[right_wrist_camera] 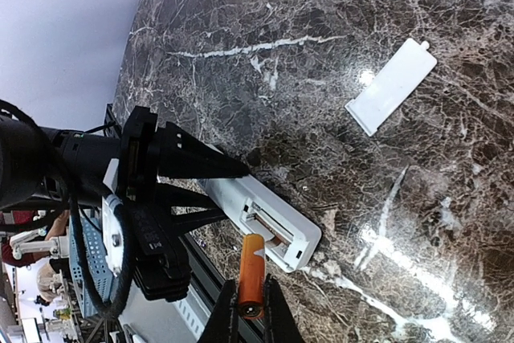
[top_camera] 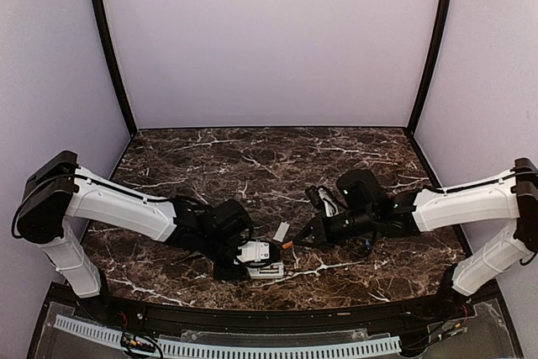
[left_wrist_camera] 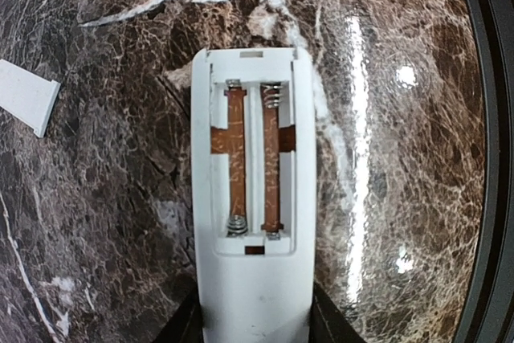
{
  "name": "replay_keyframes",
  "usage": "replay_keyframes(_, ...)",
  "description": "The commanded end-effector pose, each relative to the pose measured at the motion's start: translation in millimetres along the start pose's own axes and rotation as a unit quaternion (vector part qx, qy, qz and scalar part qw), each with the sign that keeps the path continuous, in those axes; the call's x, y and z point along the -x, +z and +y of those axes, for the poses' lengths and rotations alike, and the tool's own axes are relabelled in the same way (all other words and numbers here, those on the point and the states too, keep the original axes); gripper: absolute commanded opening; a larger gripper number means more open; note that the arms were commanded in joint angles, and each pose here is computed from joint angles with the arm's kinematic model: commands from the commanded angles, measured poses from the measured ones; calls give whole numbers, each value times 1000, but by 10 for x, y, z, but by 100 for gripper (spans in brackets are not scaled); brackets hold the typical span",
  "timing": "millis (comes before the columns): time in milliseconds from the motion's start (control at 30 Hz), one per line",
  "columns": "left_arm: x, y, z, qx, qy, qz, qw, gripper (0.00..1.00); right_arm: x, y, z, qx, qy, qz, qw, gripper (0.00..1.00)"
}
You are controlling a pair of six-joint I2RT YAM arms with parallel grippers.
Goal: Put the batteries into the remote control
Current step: Move the remote control without batteries to the center of the board.
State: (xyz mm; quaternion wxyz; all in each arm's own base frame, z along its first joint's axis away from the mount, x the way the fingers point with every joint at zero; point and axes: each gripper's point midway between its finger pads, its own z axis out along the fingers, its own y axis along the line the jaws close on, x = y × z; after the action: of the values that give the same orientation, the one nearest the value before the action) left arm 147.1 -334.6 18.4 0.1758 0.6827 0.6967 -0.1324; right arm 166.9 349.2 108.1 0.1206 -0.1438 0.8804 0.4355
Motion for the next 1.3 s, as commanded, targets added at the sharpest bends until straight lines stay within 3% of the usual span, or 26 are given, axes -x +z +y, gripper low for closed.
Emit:
replay_keyframes(0, -52, 89, -321, -34, 8, 41, 999, 28, -11, -146, -96, -16, 15, -12, 1000, 0)
replay_keyframes(167, 393, 191, -409, -55, -27, -9, 998, 25, -52, -302, -240, -39, 36, -16, 998, 0)
replay_keyframes(367, 588, 392, -360, -58, -45, -7, 997, 24, -104, -409, -345, -46, 48, -17, 998, 0)
replay_keyframes(533, 610, 311, -386, -48, -40, 0, 998, 22, -109, -405, -333, -41, 45, -12, 998, 0)
replay_keyframes(800, 674, -15, -392, -30, -42, -14, 999, 0, -34, -378, -249, -39, 31, -3, 999, 0)
replay_keyframes(1033, 629, -230, -382, -20, -38, 0, 999, 0, 49, -430, -233, -52, 23, -17, 998, 0)
replay_keyframes(1267, 626, -43, -346, -18, -45, 22, 999, 0, 31, -462, -249, -43, 33, -31, 998, 0)
